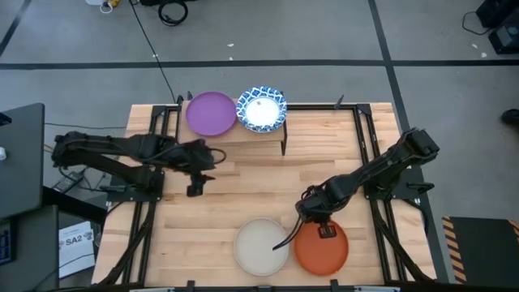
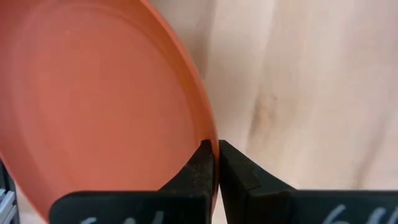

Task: Place and stack plates onto a shelf
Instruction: Stack the orange plate on top of the purple plate on the shelf

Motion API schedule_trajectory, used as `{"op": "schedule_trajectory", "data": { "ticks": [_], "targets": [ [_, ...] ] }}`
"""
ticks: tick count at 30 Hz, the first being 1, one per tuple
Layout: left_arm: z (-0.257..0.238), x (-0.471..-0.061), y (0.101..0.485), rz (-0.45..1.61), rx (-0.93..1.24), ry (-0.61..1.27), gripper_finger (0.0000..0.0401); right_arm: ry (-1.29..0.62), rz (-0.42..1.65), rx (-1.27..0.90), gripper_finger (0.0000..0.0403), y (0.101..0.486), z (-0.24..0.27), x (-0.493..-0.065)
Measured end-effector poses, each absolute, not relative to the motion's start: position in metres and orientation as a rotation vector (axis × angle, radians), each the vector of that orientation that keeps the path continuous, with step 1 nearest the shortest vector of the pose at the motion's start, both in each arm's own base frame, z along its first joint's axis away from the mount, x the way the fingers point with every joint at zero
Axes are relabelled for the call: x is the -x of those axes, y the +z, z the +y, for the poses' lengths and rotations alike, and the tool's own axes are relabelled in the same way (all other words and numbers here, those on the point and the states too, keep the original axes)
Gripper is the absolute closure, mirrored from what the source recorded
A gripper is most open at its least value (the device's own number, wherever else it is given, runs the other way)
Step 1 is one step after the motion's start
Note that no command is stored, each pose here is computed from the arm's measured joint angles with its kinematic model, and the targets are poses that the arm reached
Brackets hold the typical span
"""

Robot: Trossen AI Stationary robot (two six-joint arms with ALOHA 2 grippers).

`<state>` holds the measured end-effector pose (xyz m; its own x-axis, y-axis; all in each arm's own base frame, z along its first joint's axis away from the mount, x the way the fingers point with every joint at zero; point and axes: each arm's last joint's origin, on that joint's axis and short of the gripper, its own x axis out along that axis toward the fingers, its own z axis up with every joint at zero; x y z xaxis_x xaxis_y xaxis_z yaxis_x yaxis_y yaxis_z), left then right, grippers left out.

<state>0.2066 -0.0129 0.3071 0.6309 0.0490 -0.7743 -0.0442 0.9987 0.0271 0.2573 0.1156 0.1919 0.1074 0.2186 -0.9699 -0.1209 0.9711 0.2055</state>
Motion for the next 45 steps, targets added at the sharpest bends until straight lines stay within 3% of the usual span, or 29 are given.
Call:
{"op": "schedule_trajectory", "data": {
  "ticks": [8,20,32,45],
  "targets": [
    [-0.019,-0.181,0.27,0.75,0.102,0.052,0.0218,0.151,1.293,-0.114,0.0386,0.23,0.086,-0.249],
    [-0.027,-0.185,0.252,0.637,0.135,0.01,0.0218,-0.253,0.856,-0.09,0.0383,0.271,0.042,-0.259],
    [-0.028,-0.196,0.27,0.414,0.155,0.037,0.0218,-0.538,0.644,-0.104,0.0383,0.27,0.016,-0.287],
    [-0.021,-0.198,0.277,0.308,0.119,0.269,0.0218,-0.636,0.514,-0.152,0.0383,0.246,0.015,-0.323]
  ]
}}
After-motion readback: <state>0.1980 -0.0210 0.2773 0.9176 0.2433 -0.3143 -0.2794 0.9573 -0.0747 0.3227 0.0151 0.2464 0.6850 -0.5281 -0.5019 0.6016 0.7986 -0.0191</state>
